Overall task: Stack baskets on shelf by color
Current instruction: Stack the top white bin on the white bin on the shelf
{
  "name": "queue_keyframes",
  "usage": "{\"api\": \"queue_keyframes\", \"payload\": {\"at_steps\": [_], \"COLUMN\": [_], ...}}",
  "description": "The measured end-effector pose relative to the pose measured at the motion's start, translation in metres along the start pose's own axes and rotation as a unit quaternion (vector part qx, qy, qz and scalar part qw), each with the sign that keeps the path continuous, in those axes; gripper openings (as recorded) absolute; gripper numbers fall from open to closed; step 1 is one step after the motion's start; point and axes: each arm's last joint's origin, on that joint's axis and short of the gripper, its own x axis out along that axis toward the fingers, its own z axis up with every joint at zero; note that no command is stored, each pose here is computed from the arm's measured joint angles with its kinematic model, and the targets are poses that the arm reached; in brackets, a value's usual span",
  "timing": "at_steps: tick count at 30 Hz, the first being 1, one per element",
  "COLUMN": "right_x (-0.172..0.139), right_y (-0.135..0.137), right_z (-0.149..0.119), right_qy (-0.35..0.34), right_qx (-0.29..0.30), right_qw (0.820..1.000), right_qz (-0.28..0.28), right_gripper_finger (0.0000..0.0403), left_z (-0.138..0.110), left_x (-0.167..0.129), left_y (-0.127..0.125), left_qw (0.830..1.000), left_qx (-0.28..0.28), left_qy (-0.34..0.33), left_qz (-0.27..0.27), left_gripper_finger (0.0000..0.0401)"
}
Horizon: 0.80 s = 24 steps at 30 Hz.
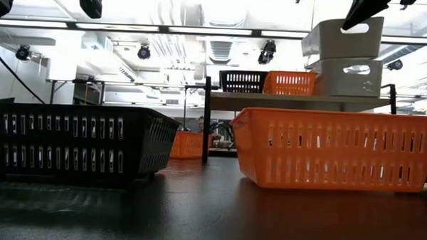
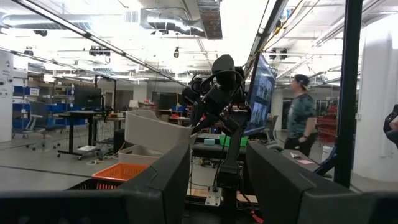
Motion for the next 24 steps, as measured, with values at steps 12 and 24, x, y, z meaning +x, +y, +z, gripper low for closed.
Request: {"api": "queue_keyframes", "payload": {"at_steps": [12, 24], "right_x": [0.0, 0.0066], "right_y": [0.0, 0.0037], "right_z": [0.0, -0.0018], "right_qy": [0.0, 0.01], "right_qx": [0.0, -0.005], "right_qw": [1.0, 1.0], "right_qz": [0.0, 0.005], "right_gripper_finger": [0.0008, 0.0008], "left_z": [0.0, 0.0], "left_x": [0.0, 0.0], "left_y": [0.0, 0.0], "left_qw": [1.0, 1.0], "left_qx": [0.0, 0.0], "left_qy": [0.0, 0.0], "left_qz": [0.0, 0.0], "left_gripper_finger": [0.0144, 0.0144]}}
